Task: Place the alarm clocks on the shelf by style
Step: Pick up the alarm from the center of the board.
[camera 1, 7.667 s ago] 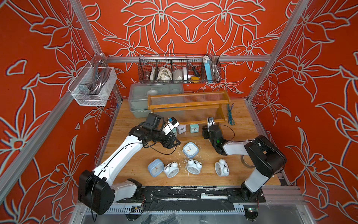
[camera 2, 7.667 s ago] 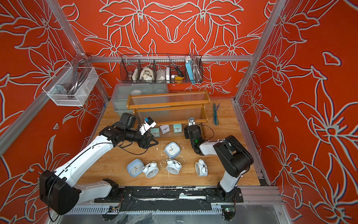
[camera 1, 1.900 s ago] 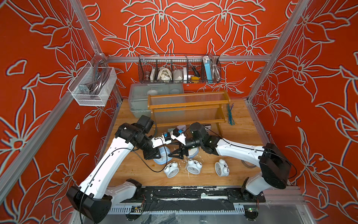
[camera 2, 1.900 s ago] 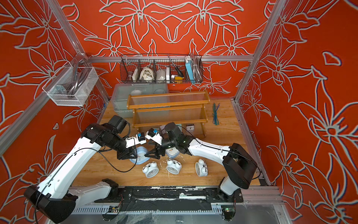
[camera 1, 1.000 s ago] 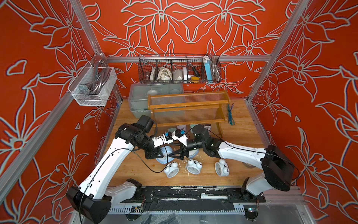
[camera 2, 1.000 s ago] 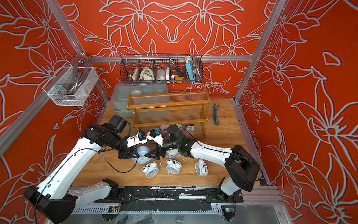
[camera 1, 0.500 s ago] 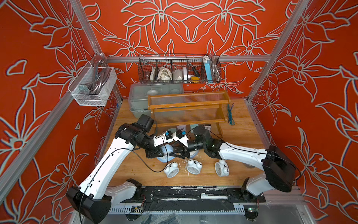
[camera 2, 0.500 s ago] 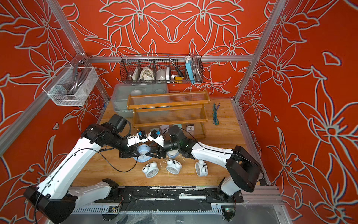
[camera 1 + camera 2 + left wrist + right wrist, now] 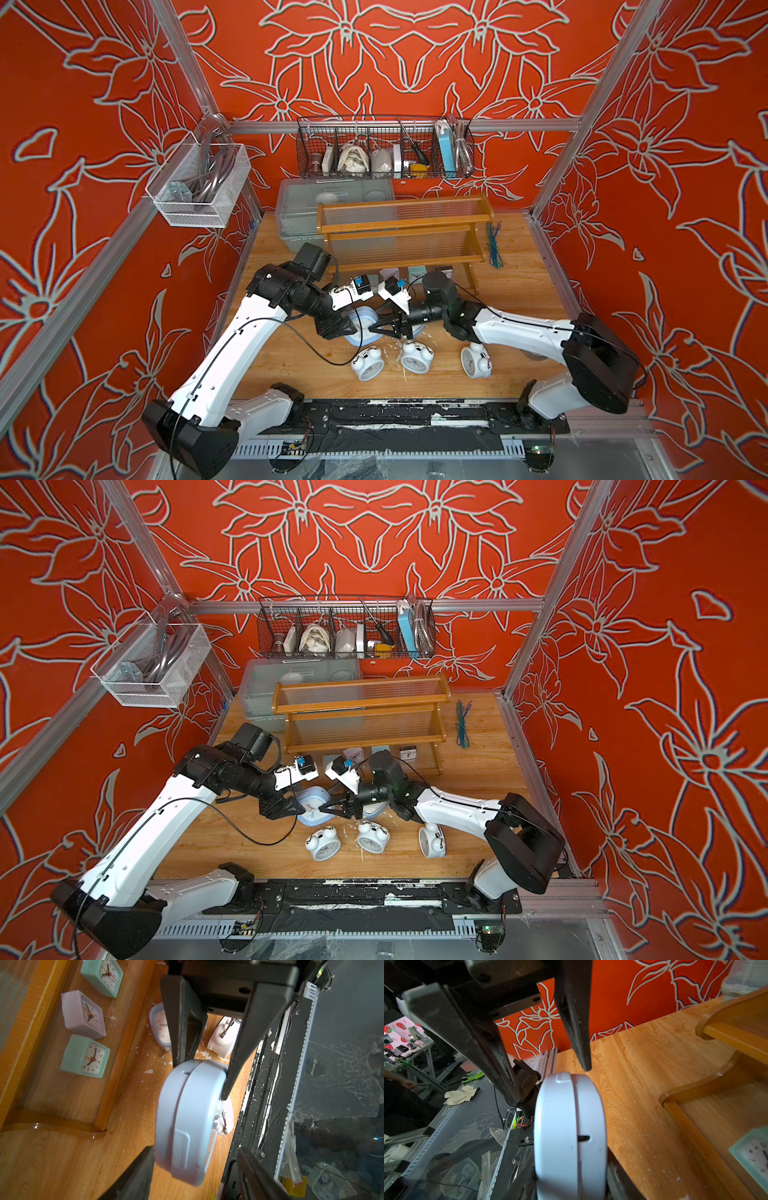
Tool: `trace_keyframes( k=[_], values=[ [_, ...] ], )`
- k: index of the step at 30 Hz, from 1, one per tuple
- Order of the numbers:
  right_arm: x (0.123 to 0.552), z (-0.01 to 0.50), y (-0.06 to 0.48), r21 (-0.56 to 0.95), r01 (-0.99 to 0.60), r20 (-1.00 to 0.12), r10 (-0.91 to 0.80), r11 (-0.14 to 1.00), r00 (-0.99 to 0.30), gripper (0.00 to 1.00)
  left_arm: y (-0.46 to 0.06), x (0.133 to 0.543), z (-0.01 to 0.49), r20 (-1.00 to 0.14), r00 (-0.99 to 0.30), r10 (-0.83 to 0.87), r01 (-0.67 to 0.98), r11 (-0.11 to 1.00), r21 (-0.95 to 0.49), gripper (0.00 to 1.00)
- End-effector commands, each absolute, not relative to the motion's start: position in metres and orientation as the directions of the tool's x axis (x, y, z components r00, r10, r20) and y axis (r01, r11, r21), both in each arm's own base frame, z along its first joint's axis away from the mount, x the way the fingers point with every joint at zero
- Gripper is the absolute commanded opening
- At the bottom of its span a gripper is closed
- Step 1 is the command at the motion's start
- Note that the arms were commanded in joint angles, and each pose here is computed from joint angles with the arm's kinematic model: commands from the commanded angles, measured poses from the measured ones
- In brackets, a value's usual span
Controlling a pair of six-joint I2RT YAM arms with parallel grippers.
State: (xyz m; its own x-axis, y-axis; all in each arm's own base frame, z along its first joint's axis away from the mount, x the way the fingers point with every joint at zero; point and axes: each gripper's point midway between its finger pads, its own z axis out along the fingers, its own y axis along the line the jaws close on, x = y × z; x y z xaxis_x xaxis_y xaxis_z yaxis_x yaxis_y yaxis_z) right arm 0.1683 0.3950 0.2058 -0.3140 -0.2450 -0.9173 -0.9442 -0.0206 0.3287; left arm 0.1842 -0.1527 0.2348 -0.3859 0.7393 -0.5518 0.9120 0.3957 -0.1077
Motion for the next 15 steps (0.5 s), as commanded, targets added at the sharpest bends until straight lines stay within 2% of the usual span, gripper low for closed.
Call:
trace_keyframes(
  k=[1, 9, 15],
  values=[
    [0.179, 0.243, 0.383, 0.312, -0.95, -0.944, -0.11, -0.005, -0.31, 0.34, -0.163, 0.187, 0.26, -0.633, -0.398, 0.664, 0.902, 0.41, -0.138, 0.67],
    [0.192, 0.277, 0.348, 0.344, -0.937, -0.939, 0.019, 0.063, -0.344, 0.34, -0.182, 0.216, 0.295, -0.764, -0.493, 0.416, 0.84, 0.457, -0.293, 0.71],
    [0.197, 0.302, 0.332, 0.36, -0.924, -0.931, 0.105, 0.126, -0.348, 0.34, -0.192, 0.239, 0.299, -0.781, -0.563, 0.269, 0.784, 0.473, -0.402, 0.73]
  ],
)
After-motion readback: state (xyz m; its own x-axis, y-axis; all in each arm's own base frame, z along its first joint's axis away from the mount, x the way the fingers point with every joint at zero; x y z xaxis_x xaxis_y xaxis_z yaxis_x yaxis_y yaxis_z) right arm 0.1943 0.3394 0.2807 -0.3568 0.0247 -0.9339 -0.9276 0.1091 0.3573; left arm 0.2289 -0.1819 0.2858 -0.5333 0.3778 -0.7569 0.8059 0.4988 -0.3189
